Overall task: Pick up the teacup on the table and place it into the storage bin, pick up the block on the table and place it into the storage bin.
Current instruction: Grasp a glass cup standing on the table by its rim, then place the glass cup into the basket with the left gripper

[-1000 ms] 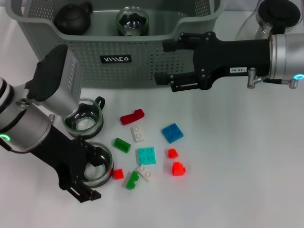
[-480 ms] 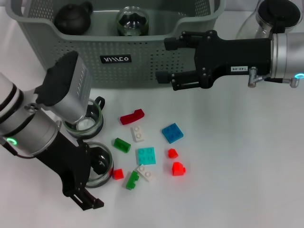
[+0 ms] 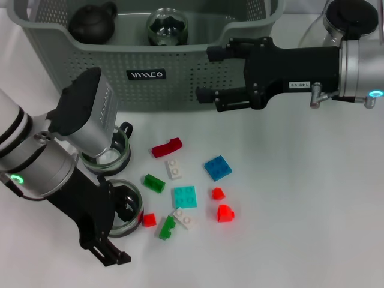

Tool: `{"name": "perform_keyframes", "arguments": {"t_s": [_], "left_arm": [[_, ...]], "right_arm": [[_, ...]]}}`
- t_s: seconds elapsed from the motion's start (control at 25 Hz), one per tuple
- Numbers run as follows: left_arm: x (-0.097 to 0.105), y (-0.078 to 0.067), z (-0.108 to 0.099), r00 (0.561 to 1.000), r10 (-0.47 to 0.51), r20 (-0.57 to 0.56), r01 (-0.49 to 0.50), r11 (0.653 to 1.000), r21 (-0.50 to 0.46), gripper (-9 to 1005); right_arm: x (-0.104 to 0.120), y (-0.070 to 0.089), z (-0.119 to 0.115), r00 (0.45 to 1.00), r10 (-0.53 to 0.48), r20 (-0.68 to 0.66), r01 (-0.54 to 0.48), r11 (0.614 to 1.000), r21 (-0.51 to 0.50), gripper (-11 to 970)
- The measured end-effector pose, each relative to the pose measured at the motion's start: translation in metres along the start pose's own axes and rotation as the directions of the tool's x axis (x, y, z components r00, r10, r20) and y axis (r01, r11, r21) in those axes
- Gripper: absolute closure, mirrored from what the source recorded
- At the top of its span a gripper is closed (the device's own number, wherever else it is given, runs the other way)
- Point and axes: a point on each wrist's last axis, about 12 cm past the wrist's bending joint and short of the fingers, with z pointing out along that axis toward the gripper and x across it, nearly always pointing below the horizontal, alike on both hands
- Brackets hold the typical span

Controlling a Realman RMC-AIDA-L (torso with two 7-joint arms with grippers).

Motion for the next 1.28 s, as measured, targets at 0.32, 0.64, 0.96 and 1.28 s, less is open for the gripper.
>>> {"name": "perform_keyframes", "arguments": {"t_s": [0.32, 0.64, 0.96, 1.28], "left_arm": [[0.002, 0.001, 0.0, 1.0, -0.011, -0.005, 0.011, 1.0, 0.013, 189], [0.001, 0.005, 0.003, 0.999, -0.035, -0.031, 0.036, 0.999, 0.021, 498], [-0.001, 0.005, 0.002, 0.999, -0.027, -0.035, 0.028, 0.999, 0.026, 850], [-0.001, 0.001, -0.008, 1.0, -0.03, -0.002, 0.031, 0.999, 0.028, 892]], "right_arm": [[0.0, -0.001, 0.0, 1.0, 0.002, 0.004, -0.002, 1.0, 0.007, 90], [0.001, 0.0, -0.002, 1.0, 0.006, 0.005, -0.006, 1.0, 0.011, 91], [0.002, -0.001, -0.003, 1.0, 0.007, 0.004, -0.007, 1.0, 0.012, 91], [0.002, -0.001, -0.004, 1.0, 0.008, 0.003, -0.008, 1.0, 0.014, 90]]}}
